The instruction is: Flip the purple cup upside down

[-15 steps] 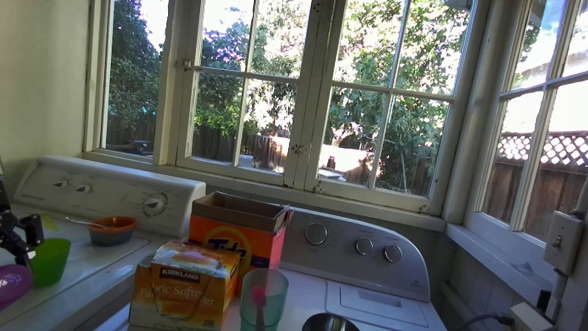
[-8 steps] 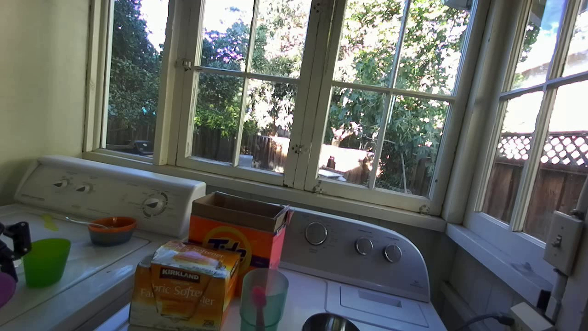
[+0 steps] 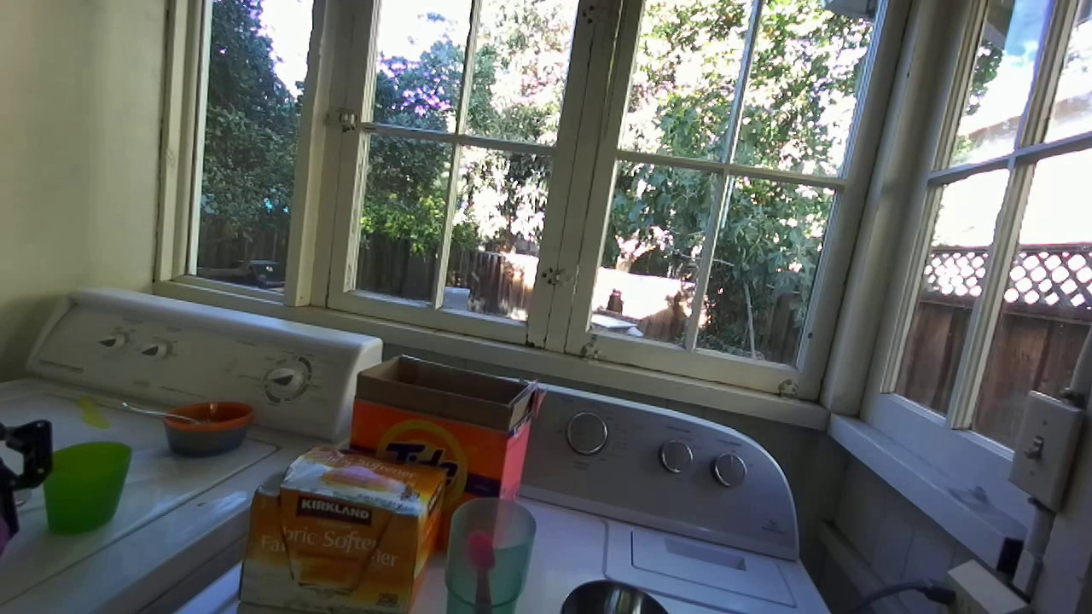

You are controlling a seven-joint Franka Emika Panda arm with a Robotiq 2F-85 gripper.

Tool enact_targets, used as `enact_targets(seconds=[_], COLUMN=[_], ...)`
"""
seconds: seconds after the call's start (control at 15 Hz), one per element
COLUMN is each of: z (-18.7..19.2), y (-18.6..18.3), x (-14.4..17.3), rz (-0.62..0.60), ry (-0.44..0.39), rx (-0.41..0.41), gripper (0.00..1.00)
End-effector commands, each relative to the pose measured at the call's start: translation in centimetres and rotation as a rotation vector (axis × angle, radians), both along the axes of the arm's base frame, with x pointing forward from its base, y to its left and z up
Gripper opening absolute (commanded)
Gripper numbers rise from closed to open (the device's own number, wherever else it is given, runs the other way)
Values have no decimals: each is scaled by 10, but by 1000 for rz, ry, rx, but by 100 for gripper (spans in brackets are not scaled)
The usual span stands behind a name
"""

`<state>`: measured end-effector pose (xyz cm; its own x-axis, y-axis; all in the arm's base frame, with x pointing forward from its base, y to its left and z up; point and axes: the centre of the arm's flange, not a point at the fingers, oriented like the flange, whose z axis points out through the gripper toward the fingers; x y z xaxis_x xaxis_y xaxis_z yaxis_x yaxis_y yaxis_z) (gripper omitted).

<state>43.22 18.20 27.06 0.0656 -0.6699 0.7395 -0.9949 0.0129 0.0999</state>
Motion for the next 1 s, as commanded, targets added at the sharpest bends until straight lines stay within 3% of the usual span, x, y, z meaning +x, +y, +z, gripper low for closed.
enact_targets(seconds=[0.0, 0.93], z=[-9, -25], y=[11, 18], x=[14, 37], rz=[-79, -242], ry=[3, 40], rx=[-53, -149], gripper=[46, 46])
